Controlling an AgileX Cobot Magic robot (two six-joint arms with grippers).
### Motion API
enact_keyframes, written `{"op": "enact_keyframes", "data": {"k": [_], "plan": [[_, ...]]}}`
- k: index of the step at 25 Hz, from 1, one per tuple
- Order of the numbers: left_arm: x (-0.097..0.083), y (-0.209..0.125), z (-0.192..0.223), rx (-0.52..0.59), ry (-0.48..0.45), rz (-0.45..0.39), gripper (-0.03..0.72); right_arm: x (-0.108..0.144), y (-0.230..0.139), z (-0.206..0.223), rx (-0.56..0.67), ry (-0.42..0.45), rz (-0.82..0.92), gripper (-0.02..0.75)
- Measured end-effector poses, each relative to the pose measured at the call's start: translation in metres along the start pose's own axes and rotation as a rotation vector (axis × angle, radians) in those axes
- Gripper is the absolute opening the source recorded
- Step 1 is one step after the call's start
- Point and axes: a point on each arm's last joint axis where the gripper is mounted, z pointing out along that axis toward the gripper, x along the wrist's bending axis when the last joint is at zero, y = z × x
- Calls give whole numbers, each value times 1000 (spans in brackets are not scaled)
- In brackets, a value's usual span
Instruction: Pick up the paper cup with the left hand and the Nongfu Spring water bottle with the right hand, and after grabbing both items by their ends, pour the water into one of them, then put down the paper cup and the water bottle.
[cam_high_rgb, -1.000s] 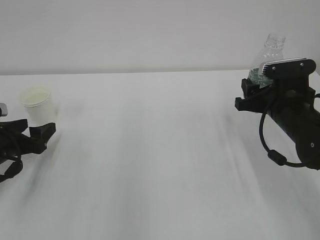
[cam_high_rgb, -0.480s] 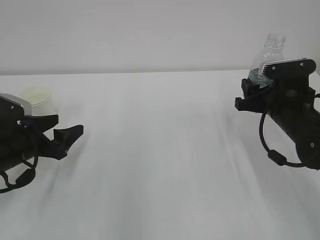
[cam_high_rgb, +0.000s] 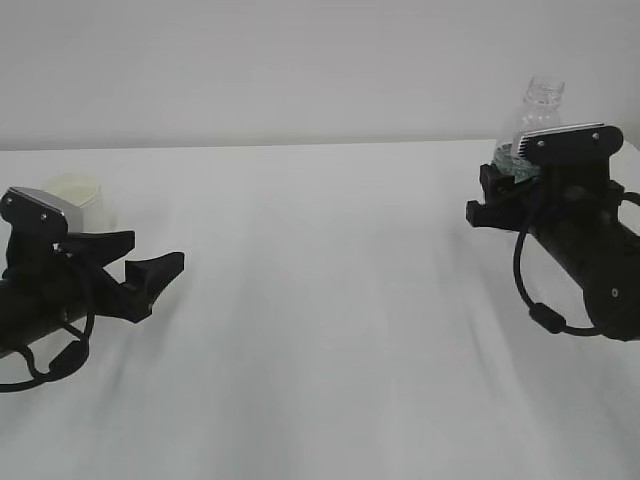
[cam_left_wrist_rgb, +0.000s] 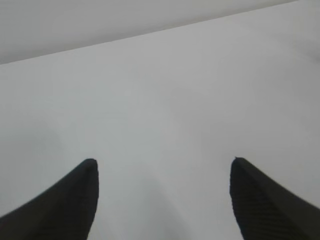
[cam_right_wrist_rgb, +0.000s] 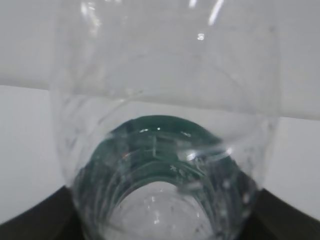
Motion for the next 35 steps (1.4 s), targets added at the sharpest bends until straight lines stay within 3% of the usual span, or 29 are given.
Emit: {"op": "enact_keyframes", "data": {"k": [13,35], "plan": [[2,0,0,-2,19,-9,562,6,-32,20,67,8,-9,455],[1,0,-1,0,19,-10,559,8,-45,23,62,1,26,455]]}}
